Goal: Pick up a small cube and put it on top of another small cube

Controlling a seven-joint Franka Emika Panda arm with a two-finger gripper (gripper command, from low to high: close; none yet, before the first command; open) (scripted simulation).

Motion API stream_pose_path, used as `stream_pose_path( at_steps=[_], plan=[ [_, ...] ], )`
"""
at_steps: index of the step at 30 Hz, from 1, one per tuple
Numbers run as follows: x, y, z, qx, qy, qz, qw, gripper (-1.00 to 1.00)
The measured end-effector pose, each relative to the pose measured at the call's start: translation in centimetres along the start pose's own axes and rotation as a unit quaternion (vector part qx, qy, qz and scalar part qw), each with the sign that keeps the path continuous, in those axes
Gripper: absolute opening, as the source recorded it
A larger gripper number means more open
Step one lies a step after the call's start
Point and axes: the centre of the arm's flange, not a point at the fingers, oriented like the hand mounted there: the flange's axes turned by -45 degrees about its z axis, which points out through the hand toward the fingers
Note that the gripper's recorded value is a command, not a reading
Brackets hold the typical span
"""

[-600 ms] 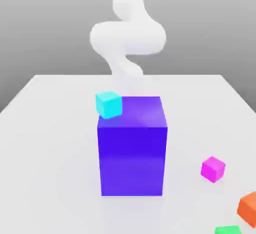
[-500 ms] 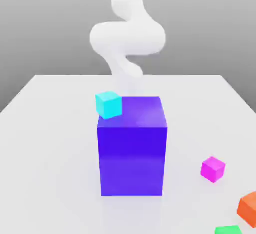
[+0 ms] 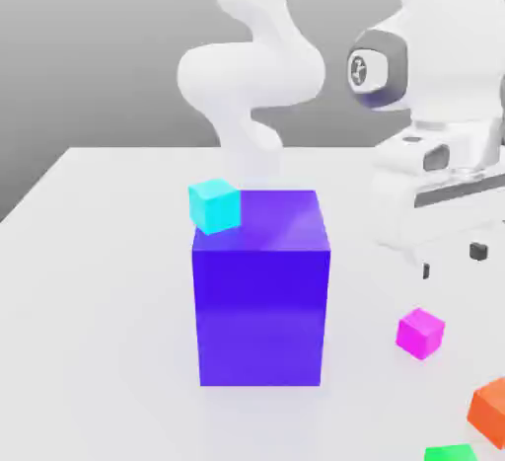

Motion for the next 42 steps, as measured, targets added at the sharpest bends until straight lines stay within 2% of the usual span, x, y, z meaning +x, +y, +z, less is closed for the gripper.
stream_pose_path(
  at_steps=[4, 9, 10, 17, 23, 30, 42],
  plan=[
    [-3.9, -3.5, 6.3, 0.011, -0.052, -0.041, 0.998, 0.0],
    [-5.0, -3.9, 11.4, 0.013, -0.059, -0.043, 0.997, 0.0],
    [-5.1, -3.9, 12.3, 0.013, -0.059, -0.044, 0.997, -1.0],
    [-5.2, -3.9, 12.4, 0.013, -0.059, -0.044, 0.997, -1.0],
    [-4.5, -3.8, 7.2, 0.012, -0.059, -0.044, 0.997, -1.0],
    [2.7, 0.2, 5.6, 0.017, -0.058, -0.093, 0.994, -1.0],
    [13.4, 11.5, 5.0, 0.022, -0.057, -0.181, 0.982, -1.0]
  ],
)
